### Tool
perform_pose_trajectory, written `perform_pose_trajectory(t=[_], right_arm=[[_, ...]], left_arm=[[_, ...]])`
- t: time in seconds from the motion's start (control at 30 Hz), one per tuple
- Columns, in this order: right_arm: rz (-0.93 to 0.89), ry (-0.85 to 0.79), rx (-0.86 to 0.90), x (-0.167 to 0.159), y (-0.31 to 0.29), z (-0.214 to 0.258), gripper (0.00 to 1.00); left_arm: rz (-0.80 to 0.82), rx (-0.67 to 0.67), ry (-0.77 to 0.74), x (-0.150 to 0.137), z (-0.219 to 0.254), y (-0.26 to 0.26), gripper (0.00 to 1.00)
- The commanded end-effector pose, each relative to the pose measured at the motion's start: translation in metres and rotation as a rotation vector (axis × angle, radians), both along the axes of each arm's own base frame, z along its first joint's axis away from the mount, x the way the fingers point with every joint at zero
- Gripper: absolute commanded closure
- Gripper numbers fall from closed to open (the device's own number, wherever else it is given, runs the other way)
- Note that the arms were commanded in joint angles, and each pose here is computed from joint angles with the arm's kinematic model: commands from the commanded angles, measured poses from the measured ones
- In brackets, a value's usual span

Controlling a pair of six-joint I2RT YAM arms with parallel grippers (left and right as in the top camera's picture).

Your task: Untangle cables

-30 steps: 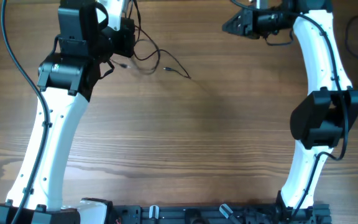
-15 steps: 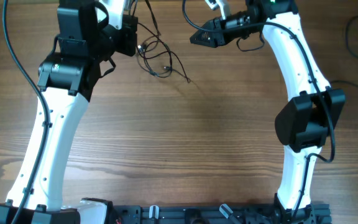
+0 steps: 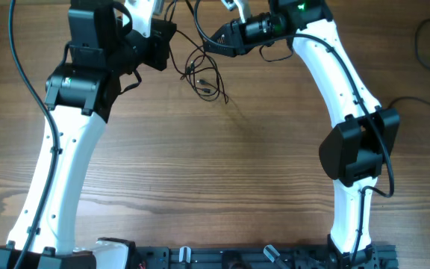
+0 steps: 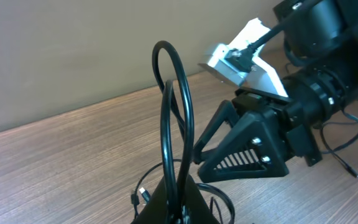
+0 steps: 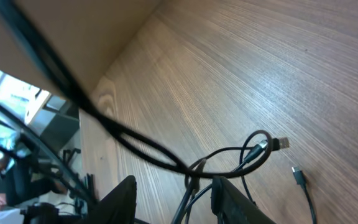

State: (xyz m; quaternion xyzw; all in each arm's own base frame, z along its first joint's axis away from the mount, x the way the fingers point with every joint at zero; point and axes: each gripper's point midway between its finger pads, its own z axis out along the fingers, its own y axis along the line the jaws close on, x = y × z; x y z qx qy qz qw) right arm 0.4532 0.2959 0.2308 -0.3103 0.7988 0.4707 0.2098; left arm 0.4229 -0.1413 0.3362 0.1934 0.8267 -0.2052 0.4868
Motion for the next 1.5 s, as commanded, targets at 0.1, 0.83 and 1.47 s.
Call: perform_pose_trajectory(t=[0.1, 0.83, 1.47], right_arm=[[-0.040, 0.062, -0.006, 0.000, 0.002, -0.001, 0.59], [-0.056, 0.100, 0.012, -0.001, 0.009, 0.003, 0.59], [-0.013, 0.191, 0.061, -0.018, 0.009, 0.011, 0.55]], left_arm=[[-0.019, -0.031, -0.131, -0.016, 0.050, 0.000, 0.96], [-0.012, -0.033, -0.163, -0.016, 0.059, 0.001, 0.96], [0.023, -0.005, -0.137, 0.001, 0.042, 0.005, 0.96]])
